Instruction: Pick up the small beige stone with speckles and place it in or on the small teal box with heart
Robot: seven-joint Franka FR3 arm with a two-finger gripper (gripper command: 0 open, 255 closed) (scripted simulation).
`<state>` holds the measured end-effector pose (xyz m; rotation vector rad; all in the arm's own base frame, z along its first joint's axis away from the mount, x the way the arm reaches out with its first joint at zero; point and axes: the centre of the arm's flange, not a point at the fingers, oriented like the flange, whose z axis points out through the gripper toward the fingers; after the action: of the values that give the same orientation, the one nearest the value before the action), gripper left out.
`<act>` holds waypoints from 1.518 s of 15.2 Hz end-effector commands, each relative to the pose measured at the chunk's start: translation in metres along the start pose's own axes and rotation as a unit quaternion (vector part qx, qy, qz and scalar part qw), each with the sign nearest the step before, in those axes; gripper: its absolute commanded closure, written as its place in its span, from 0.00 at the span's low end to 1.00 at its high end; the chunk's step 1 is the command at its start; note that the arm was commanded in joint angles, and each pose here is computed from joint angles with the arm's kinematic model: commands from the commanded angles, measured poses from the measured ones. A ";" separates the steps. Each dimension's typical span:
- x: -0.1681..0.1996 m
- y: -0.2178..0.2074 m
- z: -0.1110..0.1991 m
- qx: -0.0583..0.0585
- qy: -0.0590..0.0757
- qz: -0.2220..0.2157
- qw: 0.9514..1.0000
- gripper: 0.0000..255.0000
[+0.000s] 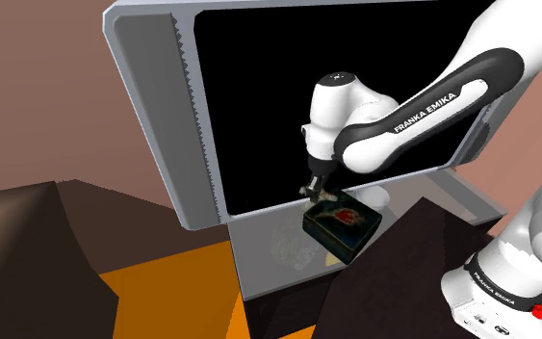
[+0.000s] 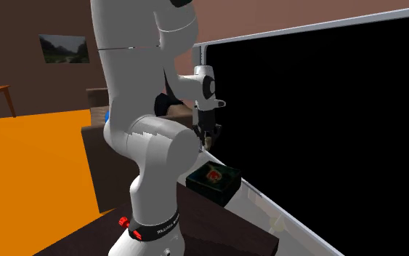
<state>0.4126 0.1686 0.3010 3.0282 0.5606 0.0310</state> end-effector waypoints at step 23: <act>-0.075 0.049 0.074 0.000 0.000 0.000 1.000 1.00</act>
<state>0.3620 0.0919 0.2294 3.0287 0.5613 0.0311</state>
